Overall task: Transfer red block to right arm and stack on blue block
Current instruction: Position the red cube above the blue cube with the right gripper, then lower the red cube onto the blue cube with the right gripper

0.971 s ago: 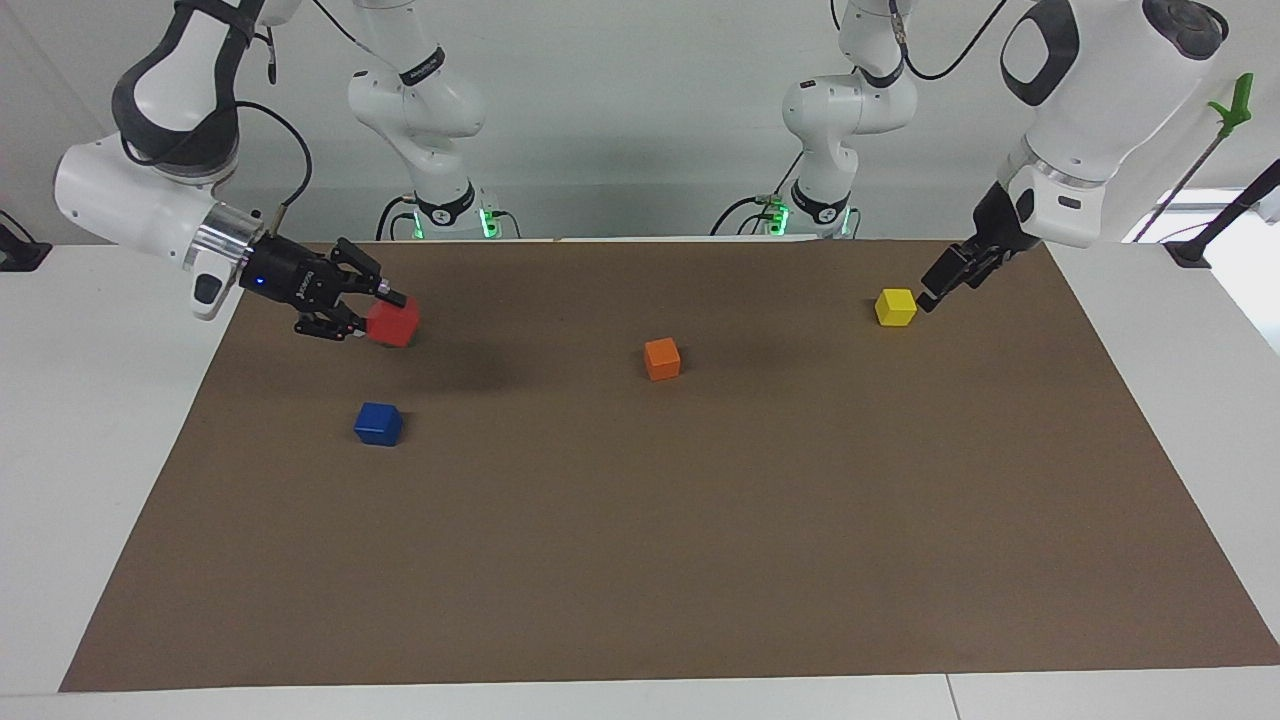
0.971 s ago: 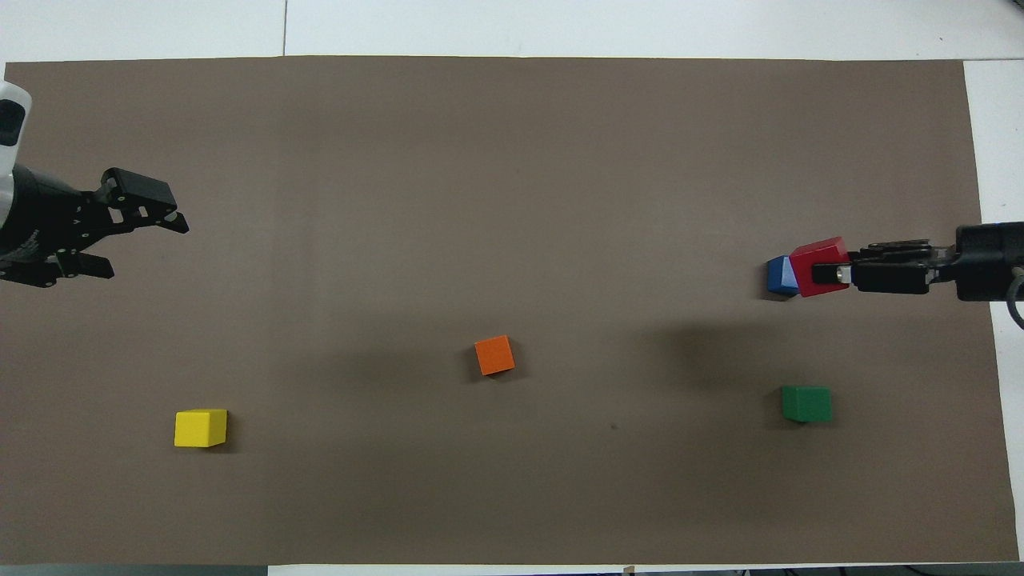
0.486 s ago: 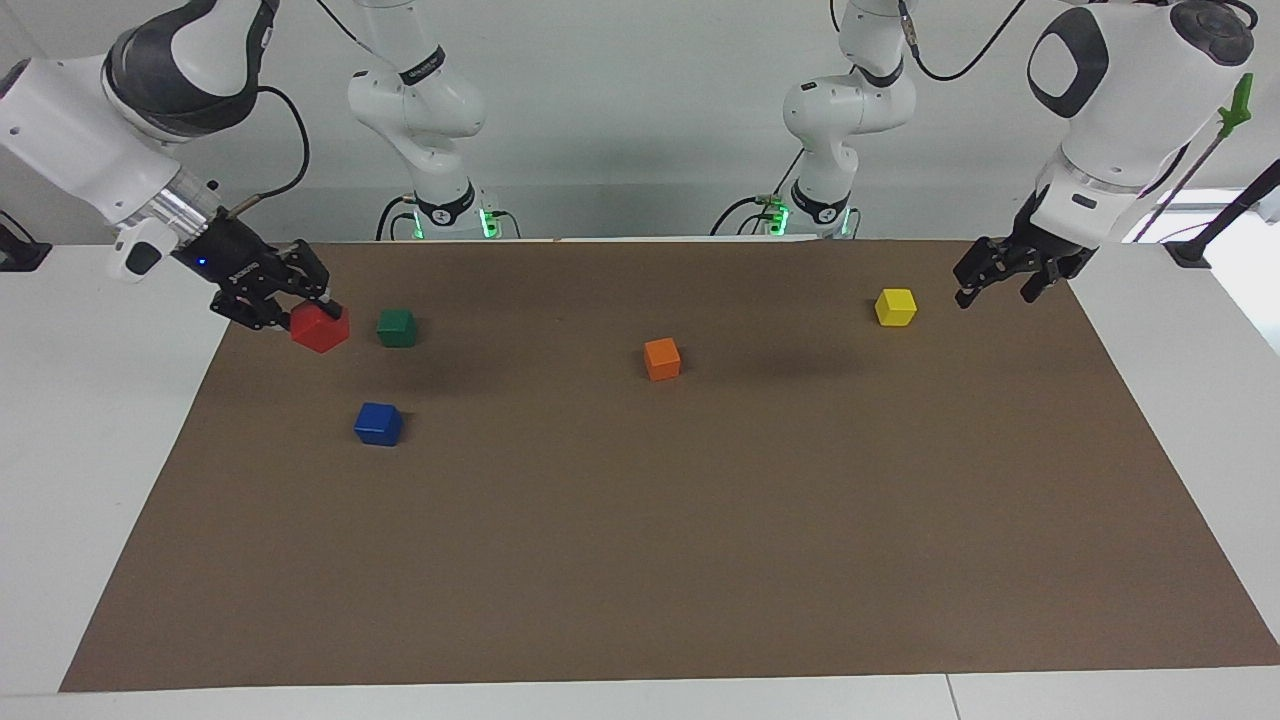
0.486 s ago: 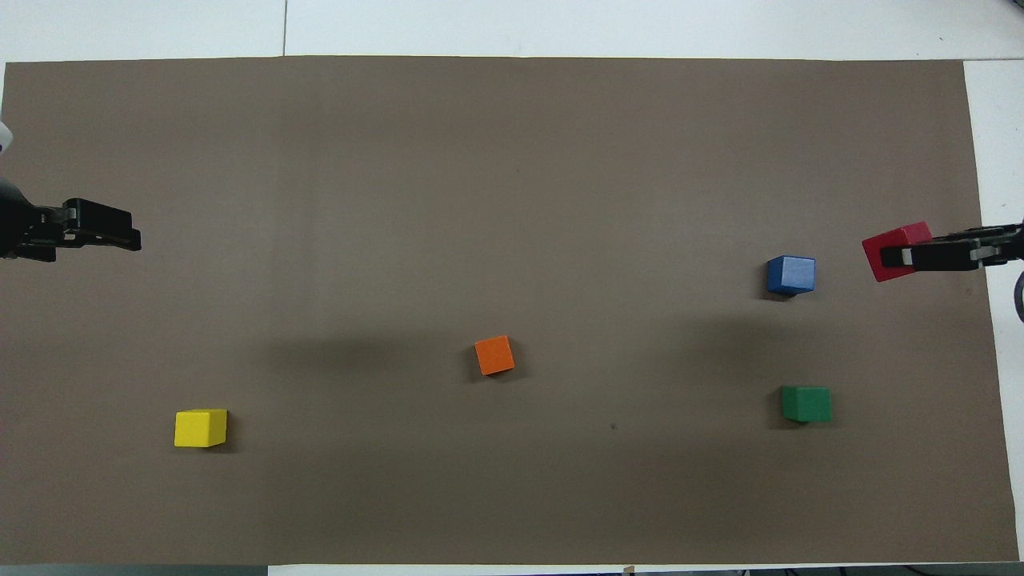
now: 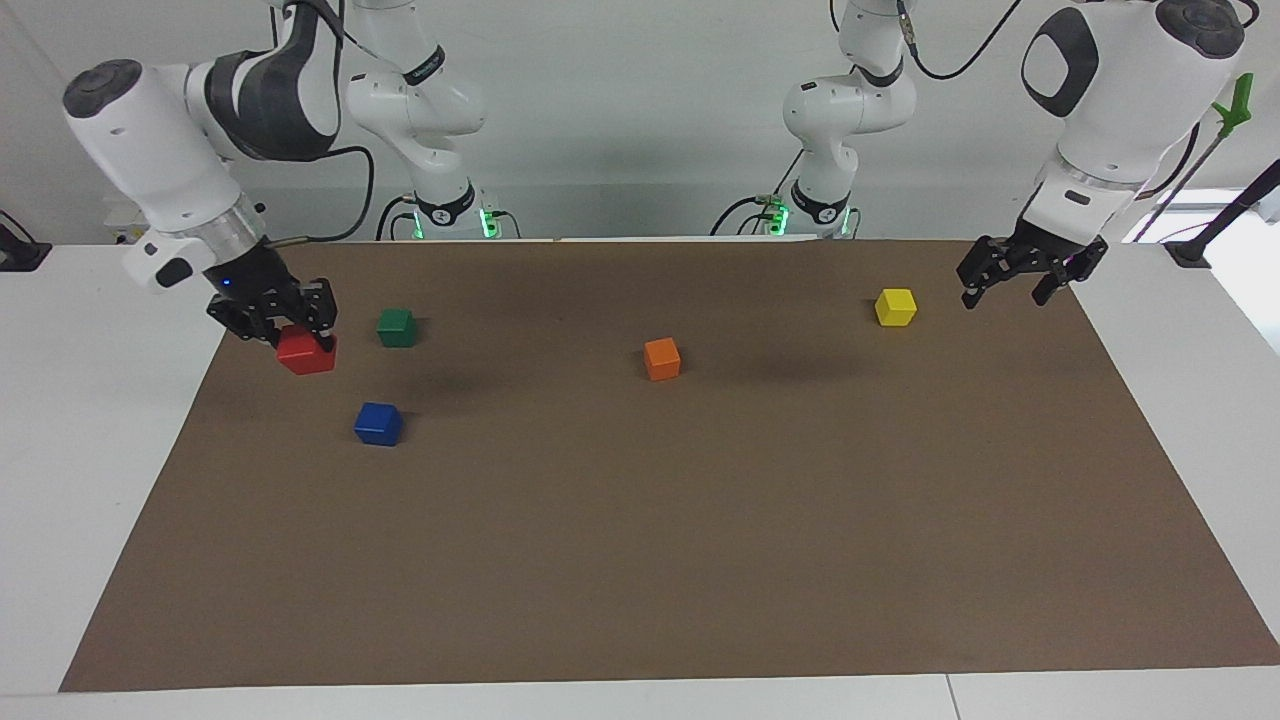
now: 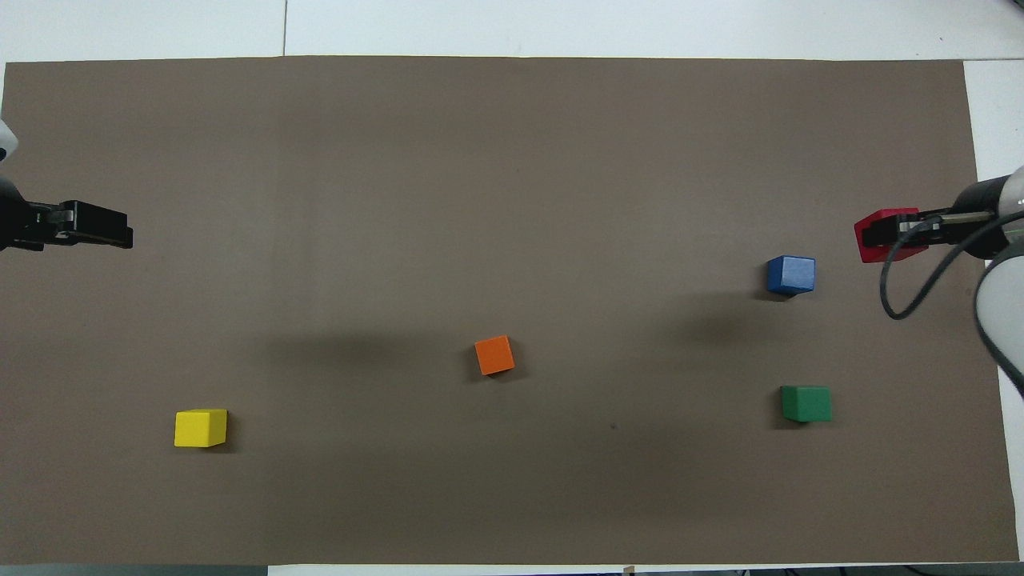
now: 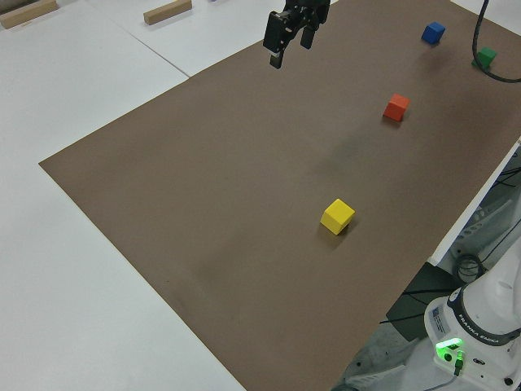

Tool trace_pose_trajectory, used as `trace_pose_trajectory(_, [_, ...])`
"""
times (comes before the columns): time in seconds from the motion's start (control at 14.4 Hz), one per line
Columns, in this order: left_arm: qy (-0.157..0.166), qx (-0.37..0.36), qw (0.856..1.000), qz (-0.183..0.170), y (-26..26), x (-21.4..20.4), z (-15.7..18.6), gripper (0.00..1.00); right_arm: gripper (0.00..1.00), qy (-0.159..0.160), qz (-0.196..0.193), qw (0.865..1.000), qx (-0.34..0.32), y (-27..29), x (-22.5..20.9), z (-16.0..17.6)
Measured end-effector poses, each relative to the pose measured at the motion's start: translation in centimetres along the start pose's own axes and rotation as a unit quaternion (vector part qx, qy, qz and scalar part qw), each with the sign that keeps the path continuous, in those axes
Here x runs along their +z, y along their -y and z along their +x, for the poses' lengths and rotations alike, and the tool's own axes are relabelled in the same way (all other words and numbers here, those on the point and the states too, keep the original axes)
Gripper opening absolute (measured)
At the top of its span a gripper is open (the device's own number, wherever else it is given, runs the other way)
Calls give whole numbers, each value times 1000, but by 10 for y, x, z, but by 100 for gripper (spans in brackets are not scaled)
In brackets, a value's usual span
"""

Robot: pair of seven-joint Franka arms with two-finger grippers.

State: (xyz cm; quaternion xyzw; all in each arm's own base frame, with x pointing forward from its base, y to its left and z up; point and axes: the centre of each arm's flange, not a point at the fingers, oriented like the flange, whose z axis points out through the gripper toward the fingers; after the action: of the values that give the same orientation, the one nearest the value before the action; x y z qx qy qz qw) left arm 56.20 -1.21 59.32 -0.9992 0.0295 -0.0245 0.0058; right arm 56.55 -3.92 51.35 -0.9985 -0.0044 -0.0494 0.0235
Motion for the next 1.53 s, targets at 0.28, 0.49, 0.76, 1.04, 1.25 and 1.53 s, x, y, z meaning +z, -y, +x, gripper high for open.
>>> trace_pose_trajectory(0.28, [-12,5,1000,1,0,-4,2,100,55,-8,-29,999,28,2,32,13])
trace_pose_trajectory(0.49, [-16,6,1000,1,-1,-5,2,100,55,-16,-36,998,49,6,57,17])
trace_pose_trajectory(0.76, [-16,6,1000,1,-1,-4,2,100,55,-27,-34,997,60,18,87,11])
trace_pose_trajectory(1.04, [-16,6,1000,1,-1,-4,2,100,55,-43,-32,997,57,18,132,-10])
trace_pose_trajectory(1.25, [-17,7,1000,1,-3,-5,3,100,55,-42,-32,997,57,17,146,-19])
trace_pose_trajectory(1.53, [-22,12,1000,1,-7,-7,4,100,55,-46,-31,997,56,18,155,-25])
